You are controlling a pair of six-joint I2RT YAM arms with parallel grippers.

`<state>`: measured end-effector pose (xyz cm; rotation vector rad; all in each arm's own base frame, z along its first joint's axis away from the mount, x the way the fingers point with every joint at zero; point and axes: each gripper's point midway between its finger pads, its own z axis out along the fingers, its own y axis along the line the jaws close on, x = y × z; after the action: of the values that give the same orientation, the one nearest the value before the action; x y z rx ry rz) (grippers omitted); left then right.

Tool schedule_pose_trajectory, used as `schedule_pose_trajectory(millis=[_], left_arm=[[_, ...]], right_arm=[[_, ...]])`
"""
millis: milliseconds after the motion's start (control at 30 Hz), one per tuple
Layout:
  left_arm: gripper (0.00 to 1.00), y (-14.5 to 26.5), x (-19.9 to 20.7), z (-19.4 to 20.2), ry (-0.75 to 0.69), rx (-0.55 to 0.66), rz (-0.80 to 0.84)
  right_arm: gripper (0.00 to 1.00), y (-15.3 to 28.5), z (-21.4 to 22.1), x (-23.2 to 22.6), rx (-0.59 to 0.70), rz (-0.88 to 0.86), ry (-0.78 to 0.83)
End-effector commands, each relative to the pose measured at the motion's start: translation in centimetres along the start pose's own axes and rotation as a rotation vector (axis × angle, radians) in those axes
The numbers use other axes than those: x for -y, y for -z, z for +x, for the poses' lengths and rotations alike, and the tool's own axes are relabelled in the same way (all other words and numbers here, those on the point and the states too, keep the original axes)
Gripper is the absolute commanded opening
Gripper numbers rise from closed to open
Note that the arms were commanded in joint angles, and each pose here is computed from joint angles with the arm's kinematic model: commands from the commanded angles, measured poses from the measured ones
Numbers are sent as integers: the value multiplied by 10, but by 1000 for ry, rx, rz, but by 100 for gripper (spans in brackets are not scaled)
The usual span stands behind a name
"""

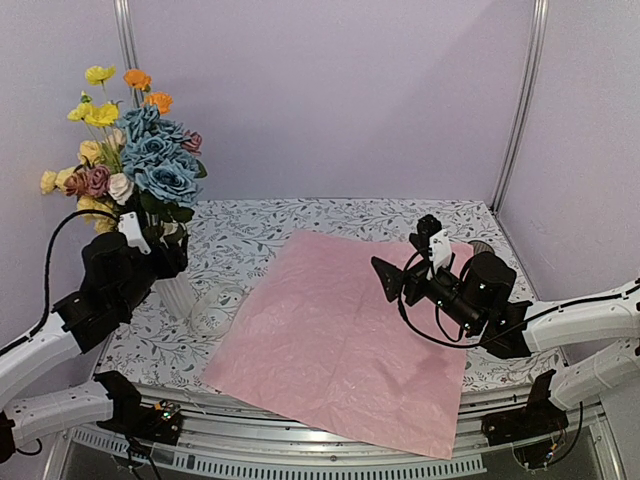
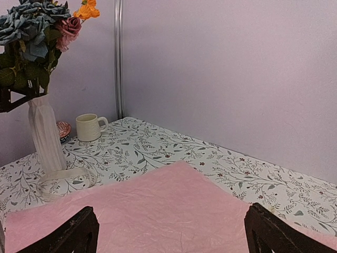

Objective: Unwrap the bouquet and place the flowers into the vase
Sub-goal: Place the fake flower in the vase, then move the vase to the corner of the board.

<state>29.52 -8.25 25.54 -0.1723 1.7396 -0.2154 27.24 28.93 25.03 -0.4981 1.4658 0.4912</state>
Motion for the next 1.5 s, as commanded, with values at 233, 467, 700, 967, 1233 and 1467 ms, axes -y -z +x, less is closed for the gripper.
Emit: schedule_pose_trajectory(millis=[233, 467, 700, 967, 1233, 1467], left_arm=[[77, 13, 5, 39, 77, -111, 110], [80, 35, 14, 22, 124, -68, 204], [82, 47, 8, 25, 122, -162, 170], [98, 53, 17, 39, 268, -225, 232], [98, 44, 21, 89, 365, -320, 265], [98, 31, 25, 114, 339, -299, 314]], right_arm=[[99, 2, 2, 3, 6, 8, -10], [99, 1, 4, 4, 2, 11, -6], [99, 1, 4, 5, 4, 18, -9], [99, 8, 3, 21, 15, 95, -9], [99, 31, 1, 49, 33, 208, -21], [99, 46, 1, 77, 31, 311, 3]])
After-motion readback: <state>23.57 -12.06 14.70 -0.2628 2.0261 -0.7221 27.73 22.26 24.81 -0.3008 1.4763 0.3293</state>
